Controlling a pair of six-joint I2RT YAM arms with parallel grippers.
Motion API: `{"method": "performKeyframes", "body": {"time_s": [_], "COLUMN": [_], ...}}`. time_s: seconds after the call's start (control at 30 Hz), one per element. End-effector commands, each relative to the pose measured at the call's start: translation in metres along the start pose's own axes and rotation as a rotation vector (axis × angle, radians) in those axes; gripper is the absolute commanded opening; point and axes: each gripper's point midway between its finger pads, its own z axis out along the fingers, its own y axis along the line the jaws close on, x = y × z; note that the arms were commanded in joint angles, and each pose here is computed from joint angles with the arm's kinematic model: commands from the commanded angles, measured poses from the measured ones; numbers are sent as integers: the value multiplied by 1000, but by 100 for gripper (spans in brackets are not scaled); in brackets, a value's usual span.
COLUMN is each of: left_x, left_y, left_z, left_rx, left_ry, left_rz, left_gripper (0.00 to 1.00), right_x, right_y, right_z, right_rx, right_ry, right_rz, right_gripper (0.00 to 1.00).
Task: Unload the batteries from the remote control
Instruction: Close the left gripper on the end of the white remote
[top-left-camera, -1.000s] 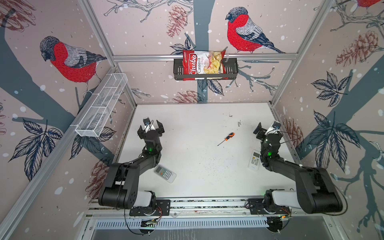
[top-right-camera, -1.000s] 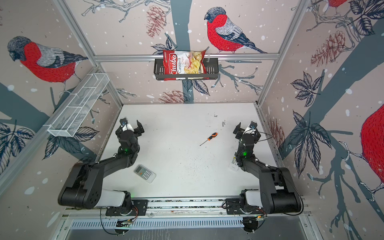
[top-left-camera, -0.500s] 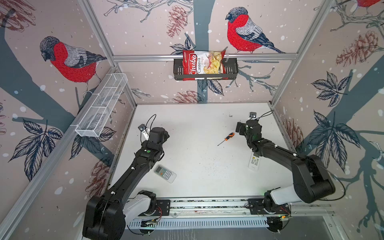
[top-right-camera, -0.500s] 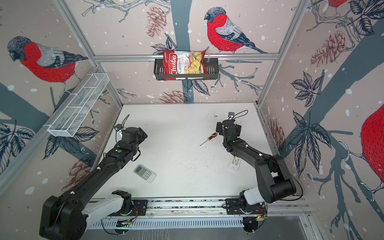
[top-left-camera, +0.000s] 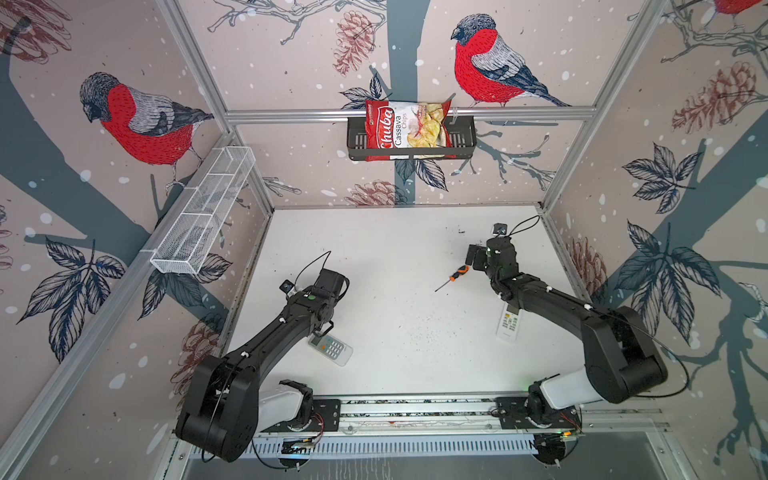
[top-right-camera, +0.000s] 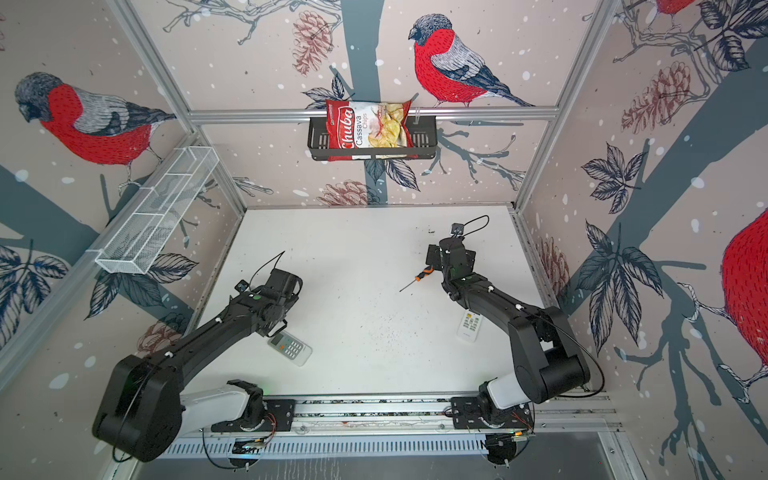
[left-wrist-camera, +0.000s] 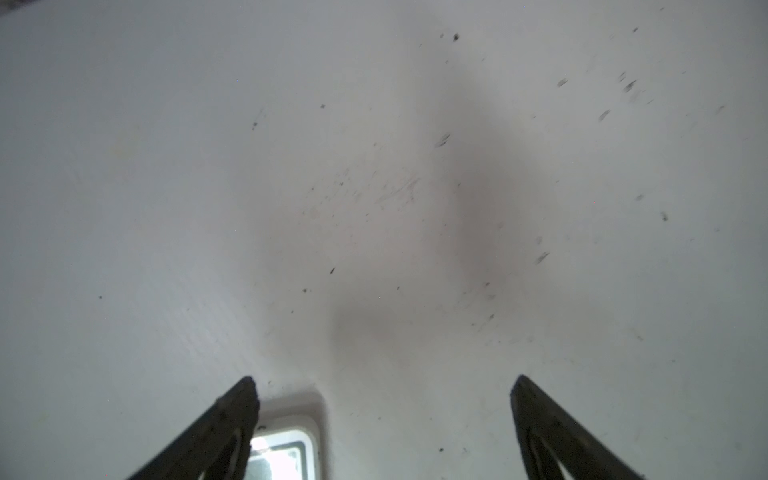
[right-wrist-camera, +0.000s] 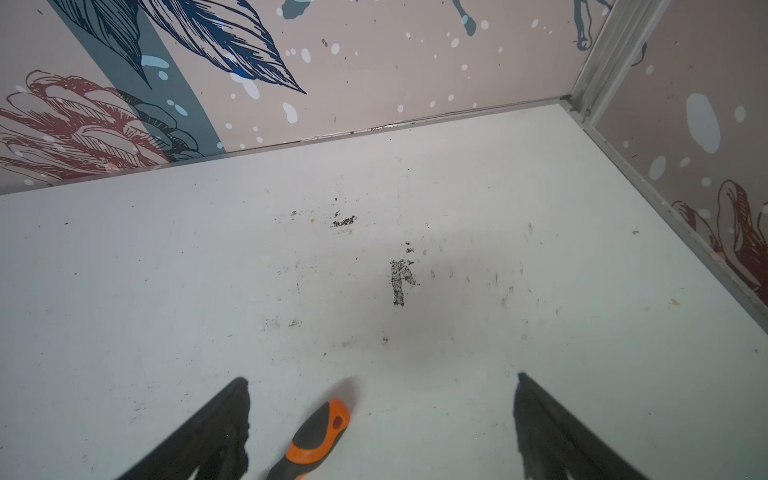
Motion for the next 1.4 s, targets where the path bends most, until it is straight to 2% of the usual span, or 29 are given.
{"method": "performKeyframes", "body": {"time_s": [0.0,0.6,0.73,1.0,1.37], "left_x": [15,58,65,75,89], "left_y": [12,44,36,25,4], "left_z": [5,25,28,29,31], "left_rx": [-17,-92,-78,-53,-33], "left_ry": [53,100,110,128,134], "left_rz": [-58,-14,2,34,63], "left_gripper": [91,92,86,64,48], "right_x": [3,16,18,18,16], "right_y": [-1,8,10,10,12], "right_z": [2,11,12,12,11], "right_rx": [10,46,51,60,54], "right_ry": [17,55,62,63,62], "right_rz": [-3,-61,-74,-79,-82], "right_gripper": [97,98,98,98,98]}}
